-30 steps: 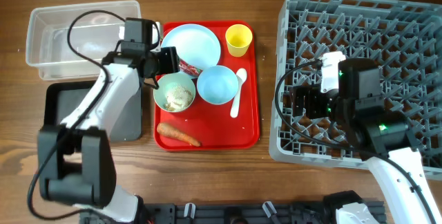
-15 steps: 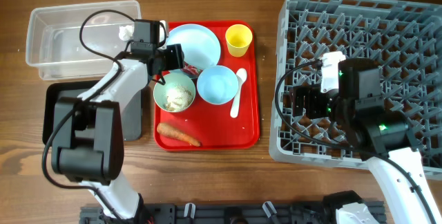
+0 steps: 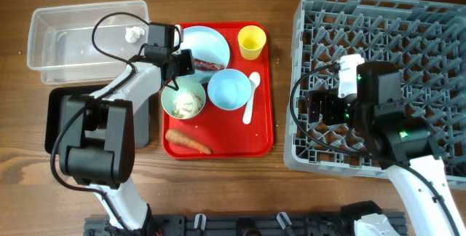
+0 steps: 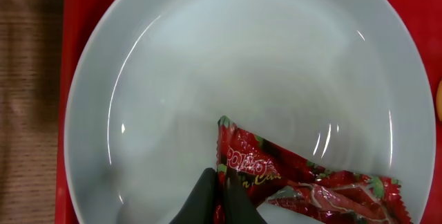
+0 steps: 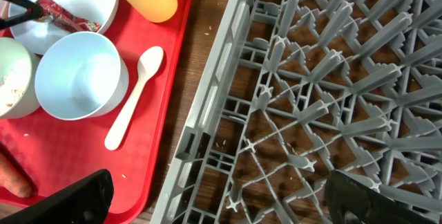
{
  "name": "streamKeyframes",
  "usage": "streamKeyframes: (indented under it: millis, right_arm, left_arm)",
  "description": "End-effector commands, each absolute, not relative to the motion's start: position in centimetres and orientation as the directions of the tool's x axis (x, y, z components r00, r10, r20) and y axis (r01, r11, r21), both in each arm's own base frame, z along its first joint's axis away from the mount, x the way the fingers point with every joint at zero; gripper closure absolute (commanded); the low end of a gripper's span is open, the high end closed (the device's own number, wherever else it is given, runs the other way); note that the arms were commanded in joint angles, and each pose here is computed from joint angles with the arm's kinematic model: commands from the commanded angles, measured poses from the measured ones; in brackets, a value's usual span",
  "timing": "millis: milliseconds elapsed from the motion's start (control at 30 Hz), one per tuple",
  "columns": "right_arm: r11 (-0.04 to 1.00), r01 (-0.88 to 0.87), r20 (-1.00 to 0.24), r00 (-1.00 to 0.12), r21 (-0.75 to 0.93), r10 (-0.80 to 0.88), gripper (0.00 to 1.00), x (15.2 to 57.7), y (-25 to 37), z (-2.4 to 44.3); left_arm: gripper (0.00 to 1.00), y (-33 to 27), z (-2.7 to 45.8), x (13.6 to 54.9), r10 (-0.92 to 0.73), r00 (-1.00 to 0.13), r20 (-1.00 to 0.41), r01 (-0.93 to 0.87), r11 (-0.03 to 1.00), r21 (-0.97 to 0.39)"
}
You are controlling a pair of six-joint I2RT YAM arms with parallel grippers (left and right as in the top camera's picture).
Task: Sort waste into correct bins and load items into the dishwasher rack
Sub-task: 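Grasp the red wrapper on the plate with left gripper, drop in clear bin, then grasp the yellow cup with the left gripper and lift it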
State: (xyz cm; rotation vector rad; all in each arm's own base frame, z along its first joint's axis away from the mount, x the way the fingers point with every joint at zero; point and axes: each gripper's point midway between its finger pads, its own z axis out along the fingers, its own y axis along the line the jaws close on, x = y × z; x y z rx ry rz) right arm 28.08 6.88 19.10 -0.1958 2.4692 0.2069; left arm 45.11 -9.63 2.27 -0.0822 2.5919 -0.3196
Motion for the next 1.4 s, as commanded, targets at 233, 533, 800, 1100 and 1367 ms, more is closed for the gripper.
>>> streamKeyframes:
  millis: [233, 533, 800, 1100, 1367]
  right_arm:
    - [0.972, -0.212, -0.635, -0.767, 0.106, -0.098, 0.0, 28.3, 7.3, 19.9]
    - [0.972, -0.212, -0.634, -0.767, 0.106, -0.098, 0.0, 28.3, 7.3, 19.9]
    - [0.972, -0.212, -0.634, -0.767, 0.106, -0.098, 0.0, 28.3, 7.3, 19.9]
    - [0.972, -0.212, -0.634, -0.767, 0.106, -0.098, 0.0, 28.3, 7.3, 19.9]
    - [0.972, -0.211, -0.632, -0.769, 0.106, -0.098, 0.0, 28.3, 7.3, 19.9]
  left_arm:
    - [0.96, -4.9, 16.2, 47.4, -0.216, -0.648, -0.73, -0.019, 0.963, -0.268]
    - [0.85, 6.1, 20.6, 46.6, -0.335, -0.5, -0.798, -0.246, 0.939, -0.24]
    - [0.43, 8.5, 19.1, 46.6, -0.357, -0.503, -0.787, -0.315, 0.924, -0.217]
    - [0.41, -4.1, 19.1, 44.2, -0.232, -0.666, -0.709, -0.025, 0.957, -0.29]
    - [0.38, -16.6, 13.4, 35.4, 0.063, -0.865, -0.499, 0.219, 0.94, -0.261]
